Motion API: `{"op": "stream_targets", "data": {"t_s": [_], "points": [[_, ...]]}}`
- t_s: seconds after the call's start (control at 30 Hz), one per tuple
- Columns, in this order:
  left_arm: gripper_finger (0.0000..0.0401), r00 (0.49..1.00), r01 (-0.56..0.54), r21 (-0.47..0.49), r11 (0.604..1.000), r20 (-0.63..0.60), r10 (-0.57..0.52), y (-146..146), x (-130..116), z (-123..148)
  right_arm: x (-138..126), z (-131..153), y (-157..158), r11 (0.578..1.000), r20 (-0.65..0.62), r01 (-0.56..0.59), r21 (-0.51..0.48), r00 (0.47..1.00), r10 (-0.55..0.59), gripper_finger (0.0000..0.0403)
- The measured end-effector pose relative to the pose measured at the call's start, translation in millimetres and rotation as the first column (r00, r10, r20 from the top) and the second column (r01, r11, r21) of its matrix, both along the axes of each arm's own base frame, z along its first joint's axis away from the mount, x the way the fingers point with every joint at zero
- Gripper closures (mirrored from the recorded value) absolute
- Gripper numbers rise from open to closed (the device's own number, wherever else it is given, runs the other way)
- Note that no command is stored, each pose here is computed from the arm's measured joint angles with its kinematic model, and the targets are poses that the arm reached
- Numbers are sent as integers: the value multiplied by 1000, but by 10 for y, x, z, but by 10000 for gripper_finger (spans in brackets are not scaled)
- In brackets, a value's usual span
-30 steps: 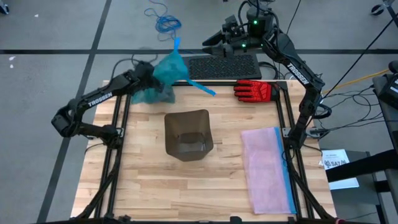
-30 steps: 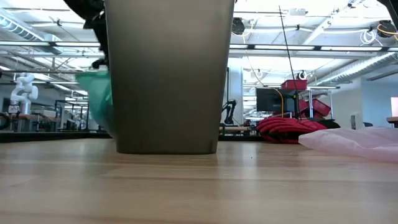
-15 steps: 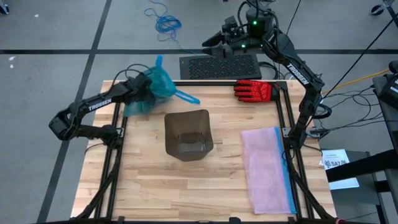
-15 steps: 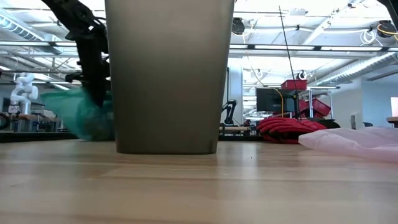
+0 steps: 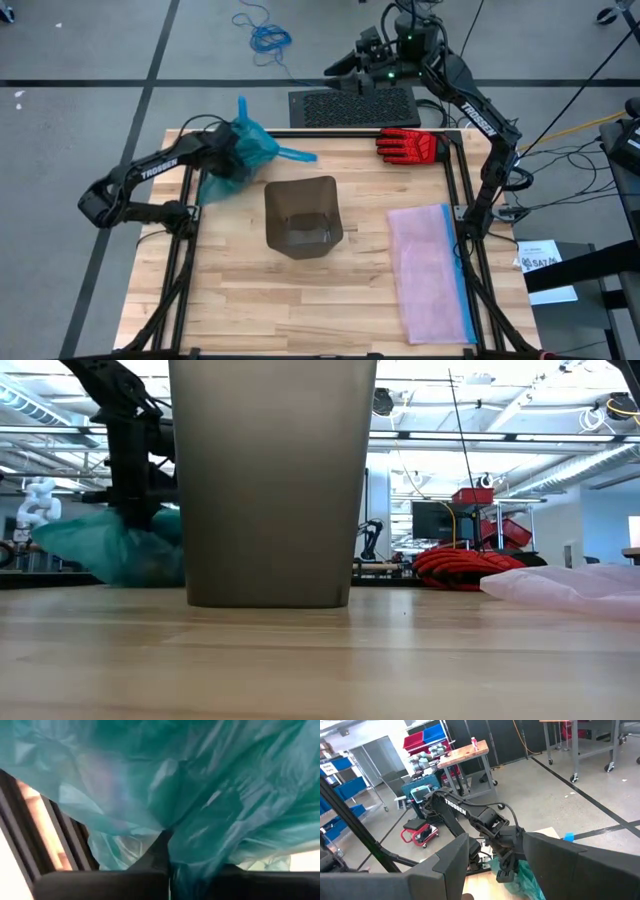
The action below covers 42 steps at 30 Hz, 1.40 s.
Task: Place trash/remove bag and relplace
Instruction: Remove the blue trash bag from the black trash bin
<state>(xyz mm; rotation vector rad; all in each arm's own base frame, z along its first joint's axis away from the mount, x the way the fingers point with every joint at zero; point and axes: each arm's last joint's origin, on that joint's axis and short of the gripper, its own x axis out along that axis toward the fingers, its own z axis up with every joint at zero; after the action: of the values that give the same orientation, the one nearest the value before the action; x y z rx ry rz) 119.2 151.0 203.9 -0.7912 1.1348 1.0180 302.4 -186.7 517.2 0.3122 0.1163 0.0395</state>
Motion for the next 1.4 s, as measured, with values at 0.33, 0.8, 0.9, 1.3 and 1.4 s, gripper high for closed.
{"op": "stream_targets", "data": {"t_s": [0.33,0.8,0.9,1.3,1.4], "points": [[245,994,12,34,999,112,-16,-113,-62,386,40,0,65,1000,1,-24,-18,1000,24,220],[232,932,39,198,979,348,-107,-162,-21,1172,43,-4,66,999,-1,-22,-34,1000,22,222],[260,921,63,215,974,362,-140,-103,99,1090,43,-5,66,999,-2,-21,-34,1000,21,235],[398,966,153,98,983,194,-170,223,431,292,42,-9,66,998,-4,-24,-56,1000,23,346],[399,980,146,52,988,132,-152,207,404,77,41,-15,66,998,-10,-24,-53,1000,23,373]]}}
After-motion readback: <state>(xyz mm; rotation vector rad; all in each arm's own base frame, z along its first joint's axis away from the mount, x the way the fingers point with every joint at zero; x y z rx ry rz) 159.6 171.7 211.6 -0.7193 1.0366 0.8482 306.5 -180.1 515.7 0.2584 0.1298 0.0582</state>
